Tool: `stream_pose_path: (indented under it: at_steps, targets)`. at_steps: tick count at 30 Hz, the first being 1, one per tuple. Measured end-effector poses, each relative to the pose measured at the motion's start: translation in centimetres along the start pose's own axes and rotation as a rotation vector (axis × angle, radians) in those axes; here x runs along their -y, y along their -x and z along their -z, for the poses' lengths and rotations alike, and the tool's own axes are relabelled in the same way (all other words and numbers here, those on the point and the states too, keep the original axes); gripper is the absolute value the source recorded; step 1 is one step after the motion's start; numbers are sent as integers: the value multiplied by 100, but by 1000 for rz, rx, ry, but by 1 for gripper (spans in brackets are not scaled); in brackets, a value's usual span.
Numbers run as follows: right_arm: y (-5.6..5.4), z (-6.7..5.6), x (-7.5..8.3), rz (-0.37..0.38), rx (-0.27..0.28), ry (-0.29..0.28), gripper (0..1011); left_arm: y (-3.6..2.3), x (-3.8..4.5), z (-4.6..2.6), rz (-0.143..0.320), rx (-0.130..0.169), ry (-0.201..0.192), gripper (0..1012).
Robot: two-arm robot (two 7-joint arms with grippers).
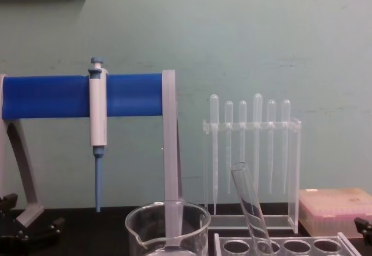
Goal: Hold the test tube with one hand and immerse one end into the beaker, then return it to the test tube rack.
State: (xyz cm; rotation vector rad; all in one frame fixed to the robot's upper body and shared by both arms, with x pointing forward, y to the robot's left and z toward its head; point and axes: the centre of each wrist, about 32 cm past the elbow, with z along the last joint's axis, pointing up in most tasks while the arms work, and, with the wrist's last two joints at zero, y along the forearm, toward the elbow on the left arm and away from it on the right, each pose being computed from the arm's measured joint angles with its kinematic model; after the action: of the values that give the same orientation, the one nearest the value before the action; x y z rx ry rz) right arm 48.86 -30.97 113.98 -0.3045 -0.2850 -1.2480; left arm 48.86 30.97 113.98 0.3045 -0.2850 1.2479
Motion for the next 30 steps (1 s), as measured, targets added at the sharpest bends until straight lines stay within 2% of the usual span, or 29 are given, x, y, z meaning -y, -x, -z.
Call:
stream_pose_path:
  at_steps: [30]
  targets:
    - [0, 0, 0, 0, 0, 0, 1003, 0, 0, 0, 0, 0, 0, 1000]
